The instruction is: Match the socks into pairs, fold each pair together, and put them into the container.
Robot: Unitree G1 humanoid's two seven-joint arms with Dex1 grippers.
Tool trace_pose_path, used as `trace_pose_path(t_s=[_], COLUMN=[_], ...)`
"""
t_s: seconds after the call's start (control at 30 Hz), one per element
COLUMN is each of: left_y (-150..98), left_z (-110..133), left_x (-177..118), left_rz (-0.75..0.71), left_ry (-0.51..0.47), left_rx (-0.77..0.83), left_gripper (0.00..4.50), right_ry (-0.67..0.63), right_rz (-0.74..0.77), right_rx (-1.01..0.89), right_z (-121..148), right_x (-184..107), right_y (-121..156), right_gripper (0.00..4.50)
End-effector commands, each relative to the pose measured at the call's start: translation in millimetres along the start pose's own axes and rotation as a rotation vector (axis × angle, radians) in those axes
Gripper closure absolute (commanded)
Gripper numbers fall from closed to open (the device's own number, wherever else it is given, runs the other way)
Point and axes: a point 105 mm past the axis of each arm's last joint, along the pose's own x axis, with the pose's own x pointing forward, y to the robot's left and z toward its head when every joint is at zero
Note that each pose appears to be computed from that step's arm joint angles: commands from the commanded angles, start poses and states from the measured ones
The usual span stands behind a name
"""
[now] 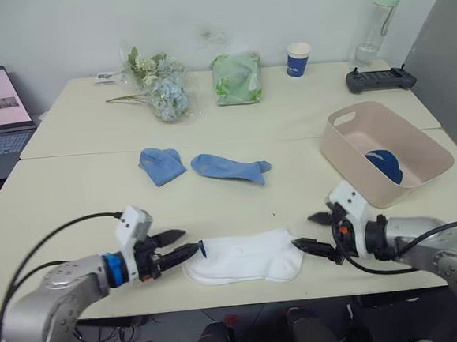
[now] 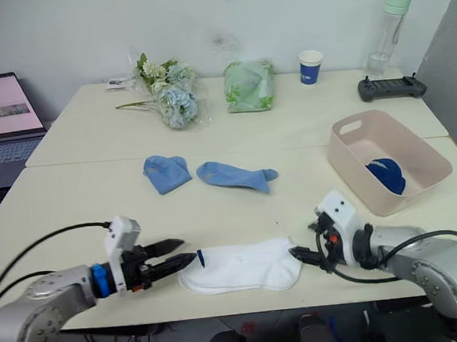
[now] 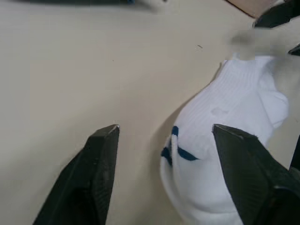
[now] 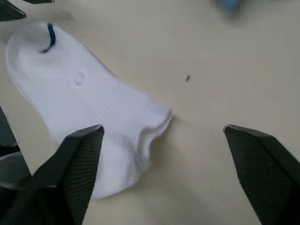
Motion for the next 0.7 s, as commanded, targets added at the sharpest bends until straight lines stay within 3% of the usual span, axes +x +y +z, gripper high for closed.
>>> trace_pose_path(t_s=[0.03,0.13,0.27,0.47,0.53,0.57,0.7], left_y=[-23.5,-39.0,-40.5,-32.7,-33.7,-34.0,-36.6], left_z=[36.6,42.4,29.4,-3.3,-14.6,-18.6,-38.9], left_x=[5.5,20.5,42.1,55.0,56.2,56.7,50.1], left_rz=[-0.145,-0.249,-0.282,-0.280,-0.286,-0.281,-0.274], left_ry=[-0.058,-0.050,0.020,0.131,0.164,0.167,0.235], left_rx=[0.175,0.211,0.249,0.266,0.243,0.212,0.156], left_gripper=[1.30,1.30,2.50,4.50,4.50,4.50,4.50], right_ry=[-0.125,-0.120,-0.064,0.004,0.035,0.055,0.106], right_rz=[0.098,0.117,0.150,0.204,0.213,0.219,0.229], right_rx=[-0.129,-0.143,-0.113,-0.062,-0.048,-0.051,-0.081], right_z=[32.5,30.0,10.4,-11.2,-20.8,-26.1,-40.9], right_x=[4.0,21.2,39.6,53.5,57.2,58.3,58.1], right_y=[23.5,30.9,39.1,48.6,48.9,49.6,53.0], right_gripper=[0.02,0.02,1.29,3.56,4.30,4.45,4.45])
